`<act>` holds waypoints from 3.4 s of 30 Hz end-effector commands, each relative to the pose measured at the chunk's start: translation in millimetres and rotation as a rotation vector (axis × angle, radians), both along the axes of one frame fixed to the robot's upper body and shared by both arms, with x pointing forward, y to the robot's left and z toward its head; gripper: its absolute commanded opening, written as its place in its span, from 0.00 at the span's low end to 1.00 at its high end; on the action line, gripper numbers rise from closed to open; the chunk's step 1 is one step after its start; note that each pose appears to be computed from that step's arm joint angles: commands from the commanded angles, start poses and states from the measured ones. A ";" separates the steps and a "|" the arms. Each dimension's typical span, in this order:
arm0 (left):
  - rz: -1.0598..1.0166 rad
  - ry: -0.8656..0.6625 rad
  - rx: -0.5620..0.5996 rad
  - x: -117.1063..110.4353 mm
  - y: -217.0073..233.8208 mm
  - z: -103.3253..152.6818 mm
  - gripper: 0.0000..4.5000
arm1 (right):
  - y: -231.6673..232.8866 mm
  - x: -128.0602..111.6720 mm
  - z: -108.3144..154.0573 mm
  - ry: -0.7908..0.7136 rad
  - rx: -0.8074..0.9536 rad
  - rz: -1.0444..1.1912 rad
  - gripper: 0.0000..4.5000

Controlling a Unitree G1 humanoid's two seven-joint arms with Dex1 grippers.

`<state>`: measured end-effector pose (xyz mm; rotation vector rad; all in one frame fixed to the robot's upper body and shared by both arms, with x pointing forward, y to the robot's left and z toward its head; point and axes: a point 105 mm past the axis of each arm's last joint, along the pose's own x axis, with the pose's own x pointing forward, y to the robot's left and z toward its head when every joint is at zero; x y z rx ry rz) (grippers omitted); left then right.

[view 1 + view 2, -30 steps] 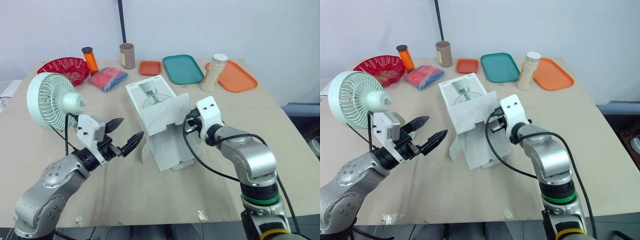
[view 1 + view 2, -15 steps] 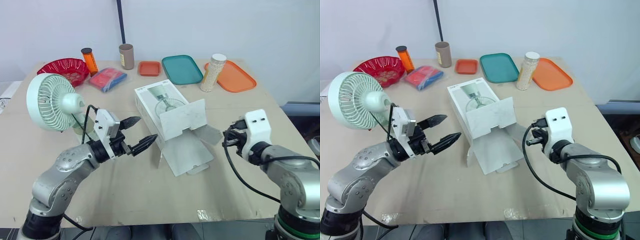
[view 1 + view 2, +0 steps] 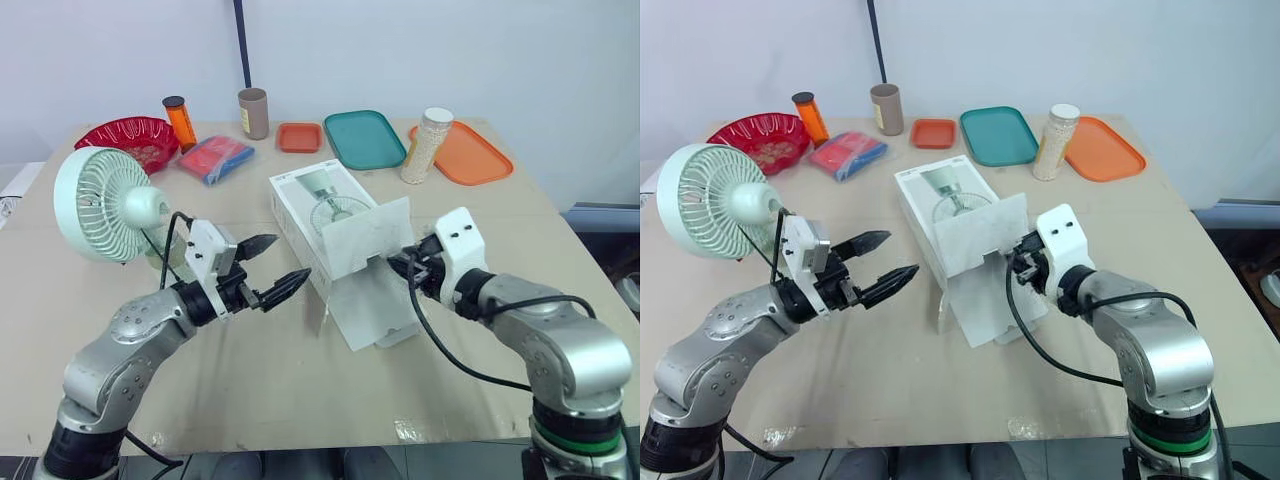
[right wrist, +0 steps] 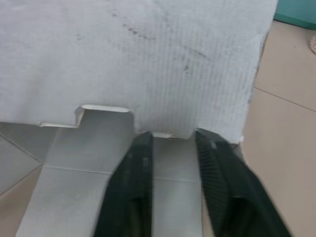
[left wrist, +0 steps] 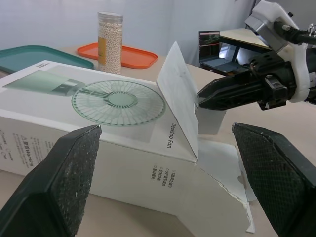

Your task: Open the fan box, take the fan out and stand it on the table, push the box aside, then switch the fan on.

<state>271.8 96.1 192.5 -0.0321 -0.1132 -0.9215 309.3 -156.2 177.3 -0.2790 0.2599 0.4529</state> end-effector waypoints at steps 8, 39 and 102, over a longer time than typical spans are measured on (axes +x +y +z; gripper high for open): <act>0.048 -0.051 -0.006 -13.1 2.8 9.5 1.00 | -18.9 3.8 16.9 -0.071 -0.081 0.010 0.99; 0.026 -0.043 -0.031 -11.5 -5.9 6.5 1.00 | -45.1 32.2 7.9 -0.097 -0.067 -0.102 0.01; -0.512 -0.119 0.239 -19.9 -40.0 -18.6 1.00 | -275.4 -61.6 -32.4 0.203 -0.183 -0.501 0.01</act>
